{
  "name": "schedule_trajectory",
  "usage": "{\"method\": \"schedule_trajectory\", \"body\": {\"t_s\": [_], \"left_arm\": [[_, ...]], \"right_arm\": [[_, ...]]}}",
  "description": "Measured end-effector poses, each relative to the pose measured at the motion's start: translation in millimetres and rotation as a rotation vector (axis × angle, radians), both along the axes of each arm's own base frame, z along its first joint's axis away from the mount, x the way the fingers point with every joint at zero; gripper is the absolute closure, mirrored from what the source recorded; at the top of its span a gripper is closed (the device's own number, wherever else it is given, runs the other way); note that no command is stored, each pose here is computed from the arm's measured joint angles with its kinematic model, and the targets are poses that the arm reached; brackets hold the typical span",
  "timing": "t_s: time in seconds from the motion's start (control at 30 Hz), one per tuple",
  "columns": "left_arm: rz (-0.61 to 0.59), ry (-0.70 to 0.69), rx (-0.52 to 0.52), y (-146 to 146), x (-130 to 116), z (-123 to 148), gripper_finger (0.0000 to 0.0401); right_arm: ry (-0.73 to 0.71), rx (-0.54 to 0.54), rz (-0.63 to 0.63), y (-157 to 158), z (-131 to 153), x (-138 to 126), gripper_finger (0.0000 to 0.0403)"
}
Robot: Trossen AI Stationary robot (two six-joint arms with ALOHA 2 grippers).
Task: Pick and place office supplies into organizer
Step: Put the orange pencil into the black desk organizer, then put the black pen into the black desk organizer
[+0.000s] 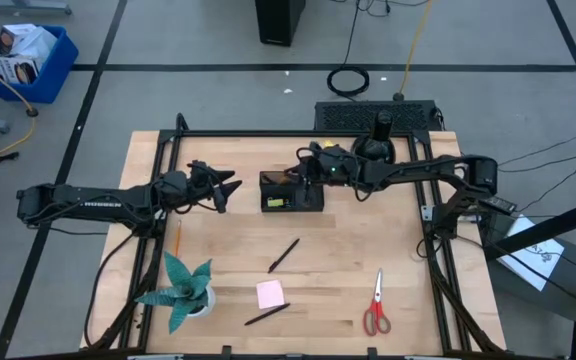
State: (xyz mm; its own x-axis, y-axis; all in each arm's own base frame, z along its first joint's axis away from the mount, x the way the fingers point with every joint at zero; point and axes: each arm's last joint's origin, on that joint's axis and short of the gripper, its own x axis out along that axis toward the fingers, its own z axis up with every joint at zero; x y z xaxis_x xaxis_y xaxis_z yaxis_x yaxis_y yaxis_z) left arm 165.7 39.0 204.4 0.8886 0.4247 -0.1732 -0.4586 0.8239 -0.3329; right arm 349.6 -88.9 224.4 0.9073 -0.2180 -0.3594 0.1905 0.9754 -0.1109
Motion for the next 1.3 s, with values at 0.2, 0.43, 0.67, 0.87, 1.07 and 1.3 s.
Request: {"method": "schedule_trajectory", "body": {"t_s": [0.2,0.43,0.67,0.87,1.07,1.3], "left_arm": [[-0.002,0.002,0.003,-0.1,0.1,-0.1,0.0183],[-0.002,0.005,0.002,-0.1,0.1,-0.4,0.0183],[-0.012,0.005,-0.001,-0.3,0.2,-0.5,0.0183],[-0.043,0.005,-0.001,-1.2,0.6,-0.3,0.0183],[-0.054,-0.004,0.003,-1.9,1.0,0.6,0.0183],[-0.059,-0.007,-0.006,-2.3,1.1,0.5,0.0183]], "right_arm": [[-0.056,-0.068,0.034,1.1,9.1,0.8,0.0328],[-0.053,-0.110,0.054,2.3,11.6,-0.1,0.0254],[-0.054,-0.210,0.235,25.7,29.1,-7.2,0.0238],[-0.099,-0.040,0.610,57.1,19.1,-18.2,0.0255],[-0.065,0.107,0.680,81.0,-16.0,-35.1,0.0269],[-0.148,0.075,0.628,135.8,-47.7,-63.4,0.0275]]}}
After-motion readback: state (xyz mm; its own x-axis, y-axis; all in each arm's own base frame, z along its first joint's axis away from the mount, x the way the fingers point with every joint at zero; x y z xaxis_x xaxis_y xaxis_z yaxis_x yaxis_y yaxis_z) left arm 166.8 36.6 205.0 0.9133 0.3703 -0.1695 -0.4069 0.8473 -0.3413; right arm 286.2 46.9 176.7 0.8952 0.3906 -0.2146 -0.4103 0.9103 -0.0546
